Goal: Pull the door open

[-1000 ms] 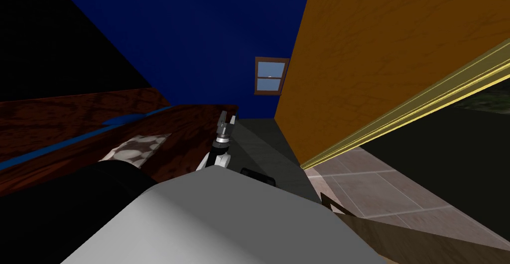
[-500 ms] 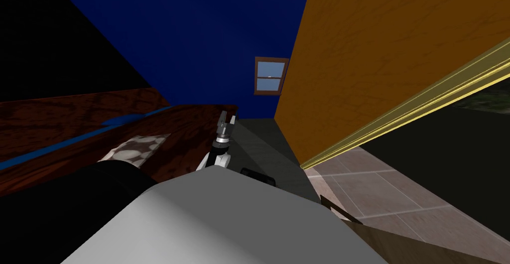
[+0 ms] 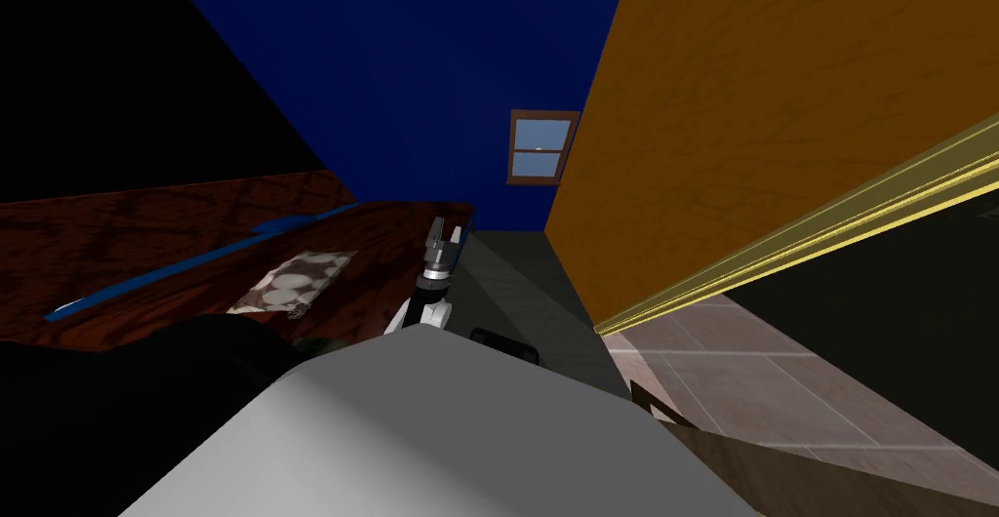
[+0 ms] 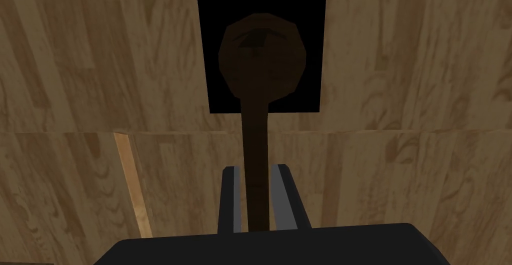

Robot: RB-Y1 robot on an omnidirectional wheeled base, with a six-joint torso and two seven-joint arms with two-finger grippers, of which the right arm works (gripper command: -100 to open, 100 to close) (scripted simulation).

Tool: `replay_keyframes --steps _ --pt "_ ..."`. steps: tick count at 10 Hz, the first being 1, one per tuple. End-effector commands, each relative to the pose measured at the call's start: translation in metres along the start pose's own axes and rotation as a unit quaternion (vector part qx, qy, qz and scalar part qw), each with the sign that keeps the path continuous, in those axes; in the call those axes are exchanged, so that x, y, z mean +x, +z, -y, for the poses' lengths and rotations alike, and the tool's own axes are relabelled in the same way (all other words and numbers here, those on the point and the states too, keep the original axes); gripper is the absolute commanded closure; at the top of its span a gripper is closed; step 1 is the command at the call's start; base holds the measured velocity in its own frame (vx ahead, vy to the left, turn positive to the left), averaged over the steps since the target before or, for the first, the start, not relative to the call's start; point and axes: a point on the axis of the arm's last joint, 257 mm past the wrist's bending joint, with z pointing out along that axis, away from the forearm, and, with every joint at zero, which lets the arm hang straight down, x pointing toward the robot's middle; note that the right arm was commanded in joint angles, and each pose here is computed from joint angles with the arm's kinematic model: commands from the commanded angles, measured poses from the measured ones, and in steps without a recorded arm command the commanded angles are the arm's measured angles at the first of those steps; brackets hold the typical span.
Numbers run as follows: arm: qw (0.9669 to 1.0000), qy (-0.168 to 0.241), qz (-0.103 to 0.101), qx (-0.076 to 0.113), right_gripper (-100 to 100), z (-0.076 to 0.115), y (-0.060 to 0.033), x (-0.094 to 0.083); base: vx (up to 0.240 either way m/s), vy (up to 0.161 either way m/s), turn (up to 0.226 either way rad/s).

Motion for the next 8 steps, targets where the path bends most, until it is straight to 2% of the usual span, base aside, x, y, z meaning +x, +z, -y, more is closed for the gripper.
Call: replay_keyframes --steps 1,3,5,6,8 --pt "0.9999 0.000 -0.011 -0.001 100 0.004 0.0039 0.014 -0.205 0.046 0.137" --pt "0.9997 -0.006 -0.021 -0.012 100 0.002 0.0097 0.022 -0.219 0.045 0.119" --pt "0.9997 -0.006 -0.021 -0.012 100 0.002 0.0097 0.022 -0.085 0.023 -0.009" --pt "0.9992 -0.013 -0.030 -0.024 100 -0.001 0.0153 0.030 -0.179 0.003 0.130" --pt "0.9987 -0.016 -0.036 -0.032 100 -0.003 0.0186 0.035 -0.199 0.007 0.126"
